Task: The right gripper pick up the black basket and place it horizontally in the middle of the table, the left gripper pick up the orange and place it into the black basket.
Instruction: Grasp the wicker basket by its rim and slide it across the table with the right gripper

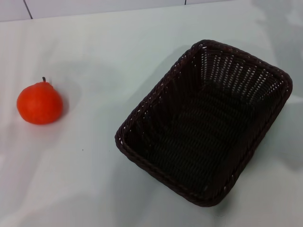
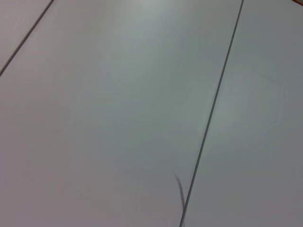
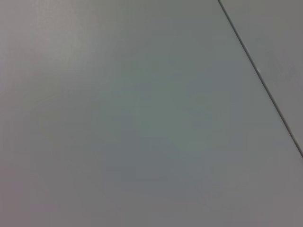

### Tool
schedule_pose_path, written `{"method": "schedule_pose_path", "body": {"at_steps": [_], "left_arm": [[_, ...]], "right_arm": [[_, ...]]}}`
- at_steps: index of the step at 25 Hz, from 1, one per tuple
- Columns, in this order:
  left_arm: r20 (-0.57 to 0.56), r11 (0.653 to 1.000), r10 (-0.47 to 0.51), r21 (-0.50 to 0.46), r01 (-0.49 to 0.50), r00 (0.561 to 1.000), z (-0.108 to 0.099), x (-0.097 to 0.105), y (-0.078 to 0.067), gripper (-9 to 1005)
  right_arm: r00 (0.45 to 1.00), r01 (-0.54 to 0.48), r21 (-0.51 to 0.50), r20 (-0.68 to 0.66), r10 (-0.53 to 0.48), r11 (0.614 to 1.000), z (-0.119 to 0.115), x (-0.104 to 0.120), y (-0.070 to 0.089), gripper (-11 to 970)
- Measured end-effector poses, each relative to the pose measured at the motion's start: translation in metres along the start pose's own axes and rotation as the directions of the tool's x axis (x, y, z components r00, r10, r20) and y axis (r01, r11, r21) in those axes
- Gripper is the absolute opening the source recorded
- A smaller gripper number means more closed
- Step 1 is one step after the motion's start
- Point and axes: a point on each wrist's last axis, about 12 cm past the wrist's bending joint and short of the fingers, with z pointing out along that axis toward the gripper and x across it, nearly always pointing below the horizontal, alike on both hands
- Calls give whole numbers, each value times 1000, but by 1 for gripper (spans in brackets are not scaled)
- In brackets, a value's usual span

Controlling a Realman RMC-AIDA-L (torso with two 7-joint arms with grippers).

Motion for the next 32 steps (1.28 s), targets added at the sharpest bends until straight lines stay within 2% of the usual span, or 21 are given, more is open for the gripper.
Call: {"method": "schedule_pose_path", "body": {"at_steps": [11, 13, 16, 17, 18, 20, 21, 22, 24, 26, 32], "left_arm": [[-1, 1000, -1, -1, 1, 1000, 0, 0, 0, 765], [-2, 1000, -1, -1, 1, 1000, 0, 0, 0, 765], [-2, 1000, -2, 0, 2, 1000, 0, 0, 0, 765], [-1, 1000, -4, 0, 4, 1000, 0, 0, 0, 765], [-1, 1000, -5, 1, 5, 1000, 1, 0, 0, 765], [-1, 1000, -8, 0, 8, 1000, 1, 0, 1, 765], [-1, 1000, -8, -2, 8, 1000, 0, 0, 1, 765], [-2, 1000, -8, -4, 8, 1000, 0, -1, 1, 764], [-3, 1000, -7, -4, 7, 1000, 1, -1, 2, 764], [-3, 1000, -6, -5, 6, 1000, 2, -1, 2, 764], [-9, 1000, -7, -7, 7, 1000, 4, 1, 3, 764]], "right_arm": [[1000, -14, 18, 11, 13, 1000, 1, 0, -2, 913], [999, -43, 61, 35, 41, 997, 4, 2, -4, 912], [991, -88, 184, 118, 67, 979, 15, 12, -7, 912], [991, -88, 184, 118, 67, 979, 15, 12, -7, 913], [978, -120, 265, 196, 69, 957, 23, 20, -10, 913], [948, -148, 358, 316, 29, 922, 33, 32, -14, 913], [948, -148, 358, 316, 29, 922, 33, 32, -14, 913], [883, -155, 459, 461, -86, 875, 45, 48, -23, 913], [819, -150, 513, 543, -184, 845, 51, 59, -32, 914], [720, -142, 559, 625, -302, 817, 56, 69, -42, 914], [409, -72, 688, 681, -608, 723, 61, 93, -73, 913]]}}
